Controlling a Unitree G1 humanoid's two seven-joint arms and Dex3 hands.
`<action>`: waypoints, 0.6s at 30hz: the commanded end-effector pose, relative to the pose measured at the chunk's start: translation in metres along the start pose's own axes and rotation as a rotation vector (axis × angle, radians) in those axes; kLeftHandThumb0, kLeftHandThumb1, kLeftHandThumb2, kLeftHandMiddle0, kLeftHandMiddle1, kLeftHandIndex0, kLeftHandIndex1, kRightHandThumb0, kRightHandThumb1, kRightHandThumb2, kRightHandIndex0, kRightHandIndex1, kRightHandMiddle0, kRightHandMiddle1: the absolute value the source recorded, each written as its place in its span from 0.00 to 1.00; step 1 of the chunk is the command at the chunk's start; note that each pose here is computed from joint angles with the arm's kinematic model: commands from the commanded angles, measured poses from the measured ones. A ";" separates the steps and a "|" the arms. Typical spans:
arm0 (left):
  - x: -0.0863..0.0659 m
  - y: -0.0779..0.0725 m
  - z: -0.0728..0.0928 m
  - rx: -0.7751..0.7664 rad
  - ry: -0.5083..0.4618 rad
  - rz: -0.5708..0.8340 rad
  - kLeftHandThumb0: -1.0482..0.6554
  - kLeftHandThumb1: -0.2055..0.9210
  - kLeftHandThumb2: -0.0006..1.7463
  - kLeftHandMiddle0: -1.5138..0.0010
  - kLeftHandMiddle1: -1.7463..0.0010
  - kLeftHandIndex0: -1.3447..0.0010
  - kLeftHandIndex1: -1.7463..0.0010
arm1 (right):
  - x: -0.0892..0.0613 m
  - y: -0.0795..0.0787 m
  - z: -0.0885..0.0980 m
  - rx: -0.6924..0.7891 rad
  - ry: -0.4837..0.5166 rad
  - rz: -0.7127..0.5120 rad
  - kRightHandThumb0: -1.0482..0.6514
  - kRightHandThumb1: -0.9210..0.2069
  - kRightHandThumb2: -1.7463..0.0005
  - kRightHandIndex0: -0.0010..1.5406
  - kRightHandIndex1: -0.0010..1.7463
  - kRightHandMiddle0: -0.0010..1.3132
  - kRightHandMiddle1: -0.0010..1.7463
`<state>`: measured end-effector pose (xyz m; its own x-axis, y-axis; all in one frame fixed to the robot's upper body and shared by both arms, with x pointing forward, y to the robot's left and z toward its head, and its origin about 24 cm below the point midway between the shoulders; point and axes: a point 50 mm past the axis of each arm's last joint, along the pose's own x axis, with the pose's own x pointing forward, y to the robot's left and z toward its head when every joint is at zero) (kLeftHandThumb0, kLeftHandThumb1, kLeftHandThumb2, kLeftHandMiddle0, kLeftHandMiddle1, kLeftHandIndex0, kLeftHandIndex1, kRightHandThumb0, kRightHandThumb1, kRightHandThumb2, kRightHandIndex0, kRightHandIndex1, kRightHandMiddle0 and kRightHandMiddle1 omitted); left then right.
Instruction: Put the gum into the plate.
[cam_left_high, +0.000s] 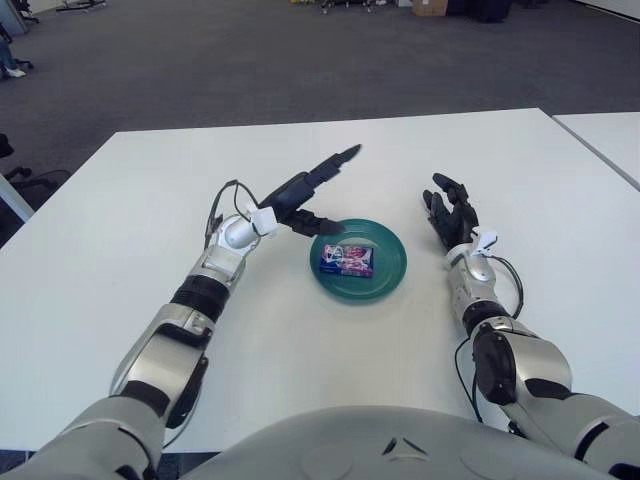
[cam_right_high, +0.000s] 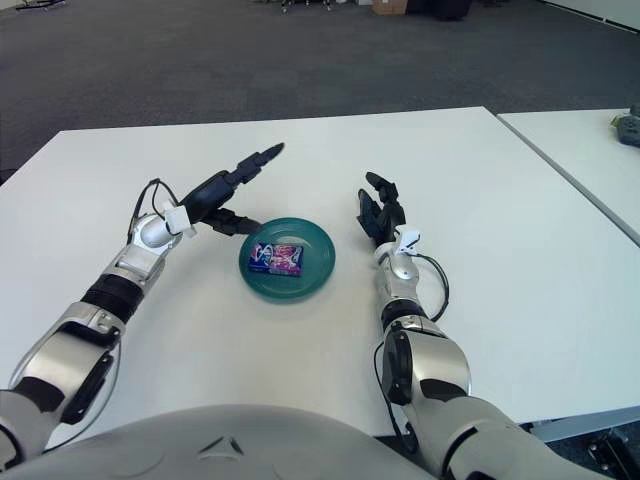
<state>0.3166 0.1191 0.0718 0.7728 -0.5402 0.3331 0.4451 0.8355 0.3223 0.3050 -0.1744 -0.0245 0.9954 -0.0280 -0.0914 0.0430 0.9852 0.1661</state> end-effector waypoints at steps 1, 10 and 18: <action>-0.006 0.008 -0.003 -0.152 -0.060 0.258 0.00 1.00 0.25 1.00 1.00 1.00 1.00 | -0.029 -0.005 -0.045 0.062 0.219 -0.049 0.32 0.00 0.71 0.26 0.01 0.00 0.47; -0.051 -0.012 -0.037 -0.353 0.077 0.533 0.00 1.00 0.41 1.00 1.00 1.00 1.00 | -0.032 -0.006 -0.046 0.067 0.208 -0.039 0.30 0.00 0.72 0.27 0.01 0.00 0.49; -0.077 -0.023 -0.063 -0.401 0.278 0.802 0.01 1.00 0.53 0.98 0.99 0.97 0.99 | -0.036 -0.003 -0.046 -0.009 0.182 0.050 0.28 0.00 0.66 0.20 0.00 0.00 0.41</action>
<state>0.2776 0.1363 -0.0074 0.9853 0.0721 0.1547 -0.0309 0.9667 -0.2541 0.3014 -0.1761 -0.0256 0.9971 0.0120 -0.0752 0.0002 0.9872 0.1597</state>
